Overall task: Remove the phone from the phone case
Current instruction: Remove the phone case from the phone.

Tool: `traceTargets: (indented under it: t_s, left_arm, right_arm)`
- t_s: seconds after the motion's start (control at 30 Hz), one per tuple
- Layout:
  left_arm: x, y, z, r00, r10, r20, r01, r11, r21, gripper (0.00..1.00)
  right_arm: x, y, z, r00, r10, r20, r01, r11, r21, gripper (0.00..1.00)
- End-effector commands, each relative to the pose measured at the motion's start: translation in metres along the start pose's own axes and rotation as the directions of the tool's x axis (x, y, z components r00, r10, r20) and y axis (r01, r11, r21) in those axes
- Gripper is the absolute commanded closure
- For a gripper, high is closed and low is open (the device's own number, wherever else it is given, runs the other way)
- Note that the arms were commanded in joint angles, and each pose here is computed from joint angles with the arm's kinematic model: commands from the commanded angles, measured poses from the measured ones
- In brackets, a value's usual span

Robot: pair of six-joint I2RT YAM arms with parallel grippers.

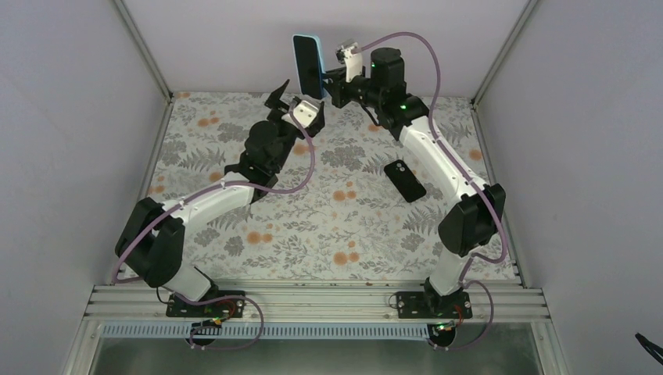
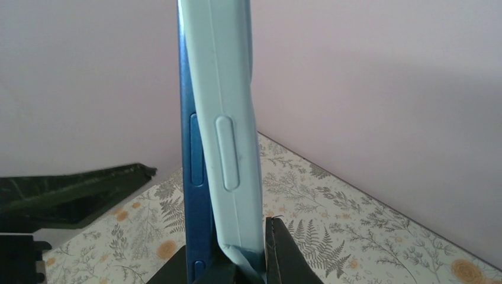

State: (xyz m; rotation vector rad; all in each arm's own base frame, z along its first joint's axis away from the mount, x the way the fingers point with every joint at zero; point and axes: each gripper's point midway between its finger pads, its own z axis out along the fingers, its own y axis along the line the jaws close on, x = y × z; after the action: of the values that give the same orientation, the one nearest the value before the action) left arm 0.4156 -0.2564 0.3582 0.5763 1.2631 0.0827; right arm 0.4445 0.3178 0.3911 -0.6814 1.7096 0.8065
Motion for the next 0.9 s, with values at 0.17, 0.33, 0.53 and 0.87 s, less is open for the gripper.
traceTargets:
  t_s: [0.17,0.33,0.53,0.87]
  left_arm:
    - [-0.026,0.016,0.006,0.997,-0.023,0.075,0.028,0.997,-0.071,0.00]
    - [-0.021,0.015,0.007,0.998,-0.018,0.066,0.024,0.996,-0.082,0.00]
    - [-0.020,0.024,0.009,0.998,-0.019,0.058,0.027,0.990,-0.135,0.00]
    - [-0.023,0.046,0.018,0.998,-0.036,0.042,0.046,0.963,-0.267,0.00]
  right_arm:
    - [-0.038,0.014,-0.003,0.994,-0.026,0.109,0.032,0.998,-0.051,0.97]
    - [-0.042,0.015,-0.004,0.993,-0.028,0.115,0.034,0.998,-0.054,0.97]
    - [-0.042,0.016,-0.003,0.993,-0.024,0.113,0.031,0.998,-0.062,0.97]
    - [-0.040,0.018,-0.003,0.994,-0.017,0.109,0.025,0.997,-0.071,0.97]
